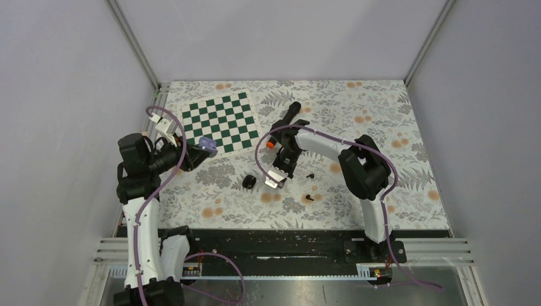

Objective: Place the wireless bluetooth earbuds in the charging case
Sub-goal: Pick up the earbud from the center of the board, then place the earbud in the charging case.

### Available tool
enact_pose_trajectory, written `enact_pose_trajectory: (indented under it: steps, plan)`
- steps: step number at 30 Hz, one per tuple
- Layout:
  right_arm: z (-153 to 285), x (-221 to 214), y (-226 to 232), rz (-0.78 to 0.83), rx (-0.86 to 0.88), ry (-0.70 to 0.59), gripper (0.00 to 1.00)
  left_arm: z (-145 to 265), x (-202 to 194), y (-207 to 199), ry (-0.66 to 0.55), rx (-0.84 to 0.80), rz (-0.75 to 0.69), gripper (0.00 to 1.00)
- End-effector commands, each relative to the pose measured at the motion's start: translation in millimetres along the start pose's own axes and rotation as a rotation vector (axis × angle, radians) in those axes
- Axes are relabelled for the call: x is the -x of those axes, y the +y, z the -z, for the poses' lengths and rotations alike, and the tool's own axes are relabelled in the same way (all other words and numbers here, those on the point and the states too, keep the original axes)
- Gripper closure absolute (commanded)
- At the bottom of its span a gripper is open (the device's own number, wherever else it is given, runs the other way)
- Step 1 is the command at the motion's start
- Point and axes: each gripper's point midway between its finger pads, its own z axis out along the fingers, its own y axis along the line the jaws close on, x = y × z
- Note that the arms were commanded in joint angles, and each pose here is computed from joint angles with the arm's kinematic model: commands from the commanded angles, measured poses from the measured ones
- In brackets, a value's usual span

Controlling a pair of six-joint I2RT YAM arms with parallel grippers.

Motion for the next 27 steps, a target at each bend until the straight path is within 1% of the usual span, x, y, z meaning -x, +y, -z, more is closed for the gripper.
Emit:
enact_pose_trajectory:
  steps: [1,6,10,13,17,19,20,23,25,27]
  plan:
    - [6,10,-25,0.272,-0.027,-0.015,0.89,2,19,-2,-0.039,-0.004,-0.066,1.00]
    - [28,20,-21,0.077,-0.049,-0.012,0.99,-4,21,1,-0.050,-0.042,-0.066,1.00]
    - [49,37,-13,-0.105,-0.078,-0.018,1.00,-13,24,7,-0.054,-0.087,-0.077,1.00]
    - [82,64,-17,-0.327,-0.146,-0.064,1.00,-22,26,8,-0.056,-0.127,-0.104,1.00]
    - [153,110,-39,-0.754,-0.332,-0.160,1.00,-42,27,-4,-0.061,-0.245,-0.182,1.00]
    - [193,140,-46,-0.898,-0.417,-0.249,1.00,-53,27,-13,-0.067,-0.326,-0.223,1.00]
    - [209,152,-49,-0.995,-0.452,-0.296,1.00,-58,28,-17,-0.067,-0.360,-0.223,1.00]
    - [243,179,-59,-1.125,-0.536,-0.405,1.00,-72,33,-30,-0.076,-0.448,-0.262,1.00]
    - [260,184,-69,-1.211,-0.597,-0.457,1.00,-77,38,-41,-0.081,-0.505,-0.303,1.00]
    - [269,189,-78,-1.257,-0.621,-0.499,1.00,-81,38,-54,-0.074,-0.557,-0.331,1.00]
